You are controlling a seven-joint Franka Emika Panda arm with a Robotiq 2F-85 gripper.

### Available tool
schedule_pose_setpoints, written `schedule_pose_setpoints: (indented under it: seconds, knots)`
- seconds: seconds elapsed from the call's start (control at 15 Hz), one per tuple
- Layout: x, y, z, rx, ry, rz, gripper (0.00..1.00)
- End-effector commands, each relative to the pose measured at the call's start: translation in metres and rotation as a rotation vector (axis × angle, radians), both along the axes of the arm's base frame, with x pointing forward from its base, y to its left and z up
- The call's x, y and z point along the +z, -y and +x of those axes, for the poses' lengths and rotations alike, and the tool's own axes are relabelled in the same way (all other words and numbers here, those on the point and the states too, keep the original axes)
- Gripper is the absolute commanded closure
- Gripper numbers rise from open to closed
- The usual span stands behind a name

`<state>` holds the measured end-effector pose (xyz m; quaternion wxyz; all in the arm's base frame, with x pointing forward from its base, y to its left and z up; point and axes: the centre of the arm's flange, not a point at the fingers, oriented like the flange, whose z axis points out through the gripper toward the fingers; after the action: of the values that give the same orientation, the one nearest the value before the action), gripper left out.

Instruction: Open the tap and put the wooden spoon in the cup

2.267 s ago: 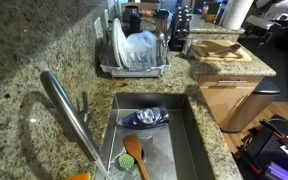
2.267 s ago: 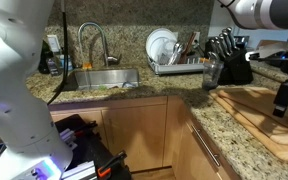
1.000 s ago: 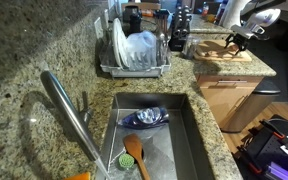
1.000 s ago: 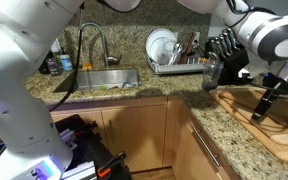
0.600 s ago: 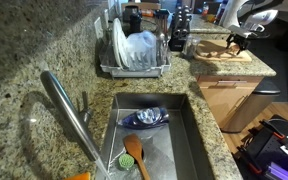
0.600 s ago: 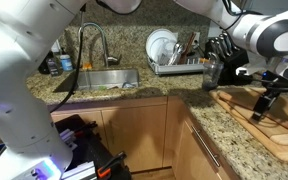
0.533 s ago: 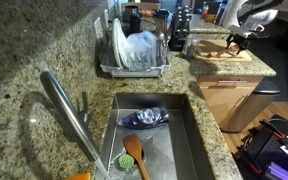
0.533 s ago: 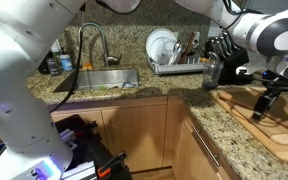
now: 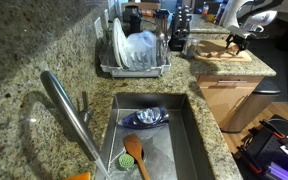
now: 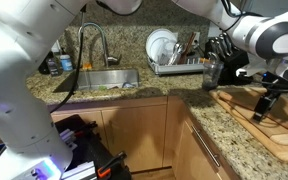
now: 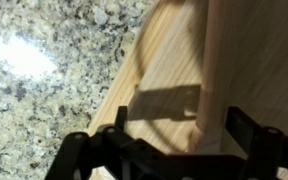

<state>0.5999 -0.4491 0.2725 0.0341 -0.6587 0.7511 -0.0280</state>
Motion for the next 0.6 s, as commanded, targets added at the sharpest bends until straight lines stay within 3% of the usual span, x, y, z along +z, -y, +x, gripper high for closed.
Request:
schedule_pose_setpoints:
  seconds: [0.0,0.2,0.27,0.4,0.53]
  knots:
    - [-0.003,0.001,0.000,-0.001,0.000,-0.003,0.00]
    - [-0.016,0.005,-0.003,-0.020,-0.031,0.003,0.00]
    - [-0.020,0.005,-0.005,-0.042,-0.036,0.009,0.25]
    - [-0.019,0.007,-0.008,-0.052,-0.046,0.024,0.33]
    - [-0.016,0.008,-0.010,-0.060,-0.054,0.024,0.47]
